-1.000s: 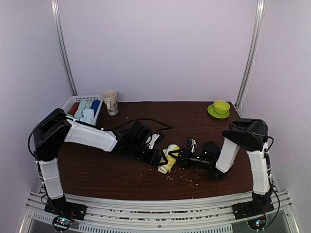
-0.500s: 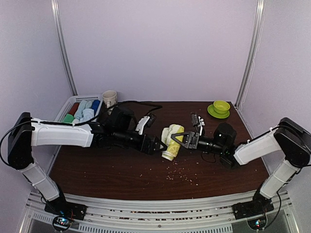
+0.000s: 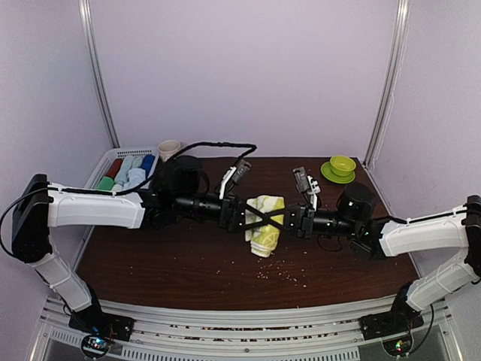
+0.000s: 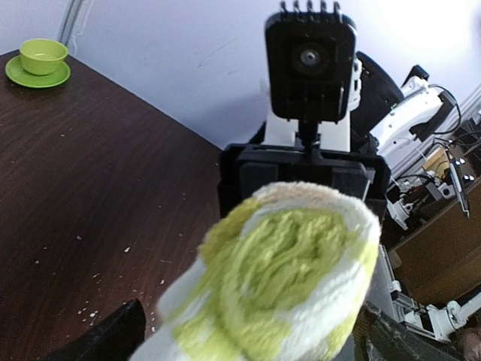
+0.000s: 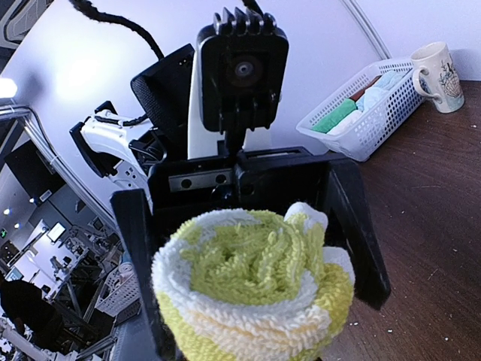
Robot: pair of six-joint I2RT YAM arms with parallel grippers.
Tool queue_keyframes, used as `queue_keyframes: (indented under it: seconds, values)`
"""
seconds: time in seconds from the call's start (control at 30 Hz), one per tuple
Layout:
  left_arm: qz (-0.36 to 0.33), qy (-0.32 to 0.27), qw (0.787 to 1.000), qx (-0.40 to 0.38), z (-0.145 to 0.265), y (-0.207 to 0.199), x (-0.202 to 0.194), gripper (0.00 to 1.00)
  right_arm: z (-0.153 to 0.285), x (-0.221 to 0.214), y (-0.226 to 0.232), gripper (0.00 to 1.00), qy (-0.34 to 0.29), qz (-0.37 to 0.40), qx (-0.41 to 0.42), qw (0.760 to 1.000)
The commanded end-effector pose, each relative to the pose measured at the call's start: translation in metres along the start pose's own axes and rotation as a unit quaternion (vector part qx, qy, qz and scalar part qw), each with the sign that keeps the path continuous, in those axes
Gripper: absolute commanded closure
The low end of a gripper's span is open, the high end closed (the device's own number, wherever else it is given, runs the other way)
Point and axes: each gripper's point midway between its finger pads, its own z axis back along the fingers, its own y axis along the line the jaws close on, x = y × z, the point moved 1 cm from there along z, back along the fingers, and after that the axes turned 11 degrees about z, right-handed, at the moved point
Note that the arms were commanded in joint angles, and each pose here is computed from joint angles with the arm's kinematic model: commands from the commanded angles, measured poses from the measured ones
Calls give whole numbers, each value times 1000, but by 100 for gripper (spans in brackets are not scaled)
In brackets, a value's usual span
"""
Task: Roll the towels
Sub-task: Pass from the right arm to the left
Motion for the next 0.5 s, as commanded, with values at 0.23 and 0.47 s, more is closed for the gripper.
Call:
queue_keyframes:
  seconds: [0.23, 0.47]
  values:
    - [-26, 19, 998, -52, -18, -23, 0, 8, -4, 19, -25, 86, -2, 37, -100, 994]
    - [-14, 29, 999, -17, -26, -8, -2, 36, 4, 23, -52, 87, -6, 38, -199, 979]
